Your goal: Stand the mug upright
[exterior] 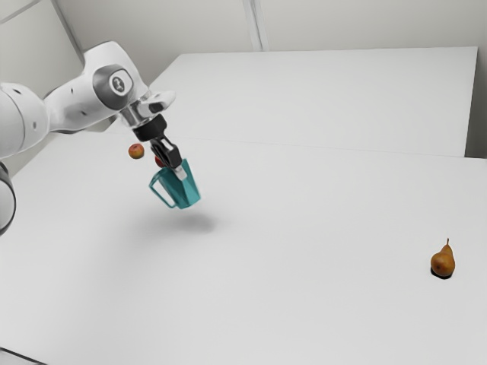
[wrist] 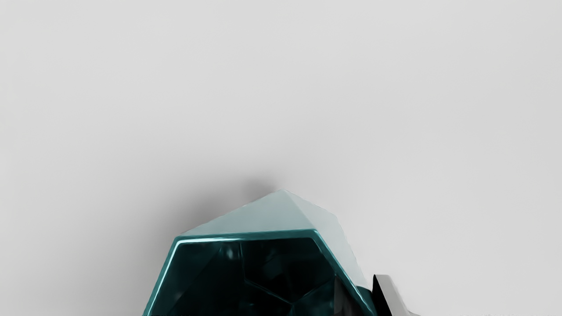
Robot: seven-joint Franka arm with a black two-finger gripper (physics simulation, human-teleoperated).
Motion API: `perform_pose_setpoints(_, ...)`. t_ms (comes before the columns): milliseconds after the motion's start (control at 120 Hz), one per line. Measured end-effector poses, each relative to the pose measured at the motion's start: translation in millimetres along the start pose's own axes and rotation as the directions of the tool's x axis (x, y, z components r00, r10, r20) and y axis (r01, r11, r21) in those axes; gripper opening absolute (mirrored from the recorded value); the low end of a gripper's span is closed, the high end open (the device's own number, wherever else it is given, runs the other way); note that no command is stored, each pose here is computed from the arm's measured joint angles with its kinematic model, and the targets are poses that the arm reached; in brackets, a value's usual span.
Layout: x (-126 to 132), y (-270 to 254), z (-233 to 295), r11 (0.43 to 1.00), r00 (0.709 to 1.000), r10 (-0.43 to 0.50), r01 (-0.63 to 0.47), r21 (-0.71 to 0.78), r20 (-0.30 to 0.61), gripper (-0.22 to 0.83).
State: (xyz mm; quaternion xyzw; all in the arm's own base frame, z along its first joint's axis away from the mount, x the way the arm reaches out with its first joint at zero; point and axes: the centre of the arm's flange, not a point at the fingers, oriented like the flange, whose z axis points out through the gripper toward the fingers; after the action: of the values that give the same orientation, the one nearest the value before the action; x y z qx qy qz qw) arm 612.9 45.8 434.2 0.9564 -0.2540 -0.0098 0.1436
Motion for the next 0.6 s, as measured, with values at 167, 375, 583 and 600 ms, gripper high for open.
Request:
perform_pose_setpoints(167, 3.3, 1.1, 22.7, 0.991, 0.998, -0.027, 0.02, 0.133, 0.052, -0.17)
perform_pose_setpoints(375, -3.8, -1.9, 66.2, 0.977, 0.996, -0.086, 0.076, 0.2, 0.04, -0.17)
perform_pose_setpoints(583, 0.7, -0.5, 76.6, 0.958, 0.995, -0.097, 0.091, 0.273, 0.009, -0.17)
perform_pose_setpoints(600, 1.0, -0.8, 77.0, 0.956, 0.995, -0.099, 0.094, 0.277, 0.006, -0.17)
